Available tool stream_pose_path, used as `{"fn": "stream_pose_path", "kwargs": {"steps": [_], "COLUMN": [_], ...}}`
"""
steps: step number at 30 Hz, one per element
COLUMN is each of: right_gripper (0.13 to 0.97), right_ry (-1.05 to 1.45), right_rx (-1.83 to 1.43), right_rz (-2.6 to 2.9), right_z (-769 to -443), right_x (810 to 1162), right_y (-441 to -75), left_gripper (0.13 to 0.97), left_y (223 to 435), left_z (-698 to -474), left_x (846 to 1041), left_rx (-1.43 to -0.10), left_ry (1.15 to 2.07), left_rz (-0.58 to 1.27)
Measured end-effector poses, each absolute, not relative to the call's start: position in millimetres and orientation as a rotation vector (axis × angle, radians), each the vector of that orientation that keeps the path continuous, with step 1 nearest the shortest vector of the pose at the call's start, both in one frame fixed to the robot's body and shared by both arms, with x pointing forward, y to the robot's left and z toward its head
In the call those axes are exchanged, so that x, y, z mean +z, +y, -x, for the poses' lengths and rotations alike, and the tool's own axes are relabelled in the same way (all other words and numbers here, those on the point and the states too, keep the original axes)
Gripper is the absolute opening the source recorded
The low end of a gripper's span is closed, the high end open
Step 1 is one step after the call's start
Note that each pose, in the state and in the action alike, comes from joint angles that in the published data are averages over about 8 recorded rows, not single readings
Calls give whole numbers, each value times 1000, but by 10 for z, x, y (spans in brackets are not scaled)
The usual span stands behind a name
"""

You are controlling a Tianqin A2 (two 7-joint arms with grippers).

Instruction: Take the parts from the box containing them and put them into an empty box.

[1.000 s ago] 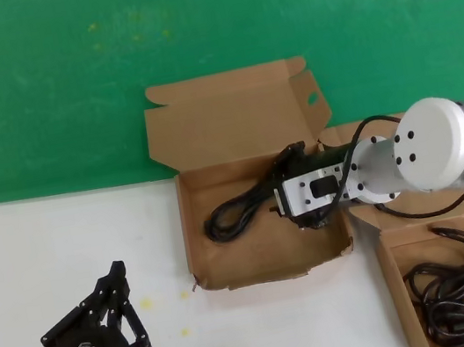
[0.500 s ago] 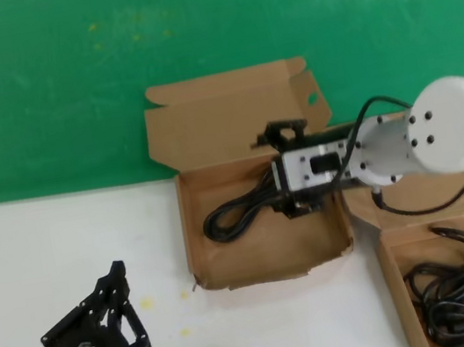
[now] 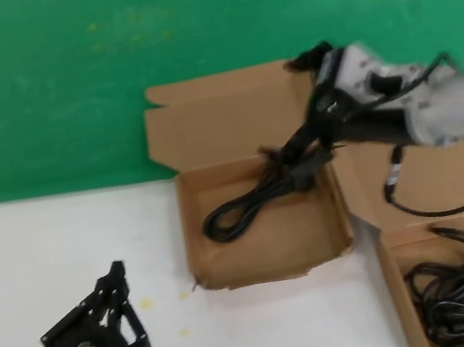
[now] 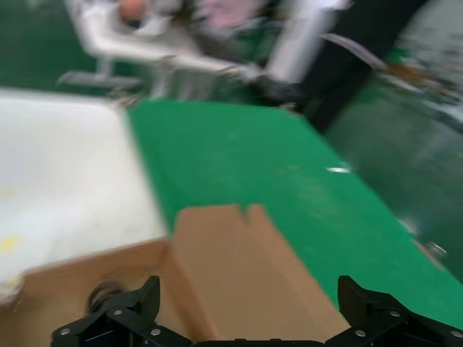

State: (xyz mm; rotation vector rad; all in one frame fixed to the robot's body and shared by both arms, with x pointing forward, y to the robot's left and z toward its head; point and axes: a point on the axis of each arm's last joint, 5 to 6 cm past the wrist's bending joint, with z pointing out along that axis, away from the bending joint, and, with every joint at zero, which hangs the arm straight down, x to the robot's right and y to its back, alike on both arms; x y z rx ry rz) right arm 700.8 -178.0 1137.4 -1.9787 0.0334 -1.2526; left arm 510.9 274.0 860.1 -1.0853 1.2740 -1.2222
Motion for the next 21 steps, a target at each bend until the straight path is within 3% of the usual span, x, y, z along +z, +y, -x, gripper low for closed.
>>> {"fn": "stream_pose_path", "kwargs": {"steps": [8,21], "right_gripper": [889,957], "right_ry": [394,679], "right_rx": [-1206,-1152], "right_rz": [1649,1263], "right_z": [-6653,-6098], "right_x": [11288,10705], "right_y": [-2075,-2306], "left_gripper": [132,132], "left_y": [2740,2740], "left_z": [-5109,-5109], "left_x": [8601,8601], "left_rx": [-1222,-1222], "left_ry": [1274,1274], "left_rz": [1085,1085]}}
